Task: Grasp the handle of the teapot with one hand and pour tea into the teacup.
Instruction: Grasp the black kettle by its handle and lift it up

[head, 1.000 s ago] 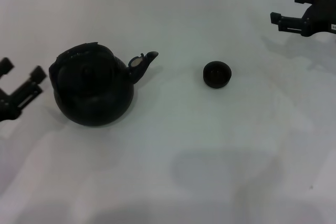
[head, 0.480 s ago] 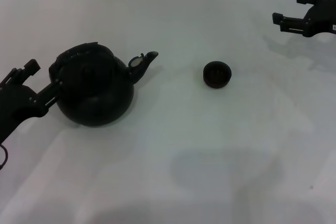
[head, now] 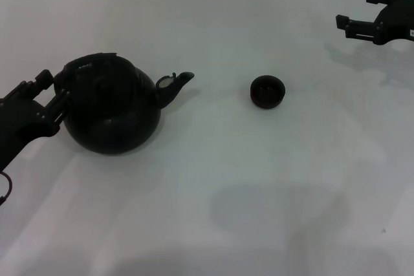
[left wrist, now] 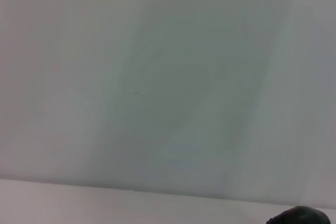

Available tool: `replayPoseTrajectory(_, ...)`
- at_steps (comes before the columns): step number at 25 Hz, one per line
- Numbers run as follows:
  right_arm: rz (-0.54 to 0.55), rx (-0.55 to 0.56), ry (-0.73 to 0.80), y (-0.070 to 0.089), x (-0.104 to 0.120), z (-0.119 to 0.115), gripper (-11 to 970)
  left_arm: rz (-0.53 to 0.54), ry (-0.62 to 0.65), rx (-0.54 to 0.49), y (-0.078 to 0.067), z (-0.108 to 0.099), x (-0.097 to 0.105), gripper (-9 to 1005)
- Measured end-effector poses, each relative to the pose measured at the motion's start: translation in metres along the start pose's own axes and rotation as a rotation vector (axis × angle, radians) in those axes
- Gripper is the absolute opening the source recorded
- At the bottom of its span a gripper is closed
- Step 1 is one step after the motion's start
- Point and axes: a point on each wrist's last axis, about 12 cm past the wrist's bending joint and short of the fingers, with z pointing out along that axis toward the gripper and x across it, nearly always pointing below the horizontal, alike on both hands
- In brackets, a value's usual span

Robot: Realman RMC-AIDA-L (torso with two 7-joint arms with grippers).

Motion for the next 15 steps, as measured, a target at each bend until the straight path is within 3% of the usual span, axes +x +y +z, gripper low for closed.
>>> replayPoseTrajectory(1,0.0,0.002,0.0,-0.0002,0.0,0.0,867,-0.007,0.0,-0.006,0.0009,0.0006,-0.0001,620)
replayPoseTrajectory(7,-0.002,0.016,0.003,-0.0019,0.0002,0.0001,866,-0.035,0.005,-0.024,0.0034,0.0029,0.0001,521)
replayPoseTrajectory(12,-0.004,0.024,0.007,-0.0027,0.0002,0.0008,866,-0.031,0.01,-0.023,0.0041,0.0053,0.0007,353)
replayPoseTrajectory(15,-0.004,0.024,0.009,-0.0025,0.0015,0.0007,865,-0.036,0.005,-0.024,0.005,0.0067,-0.0005,336)
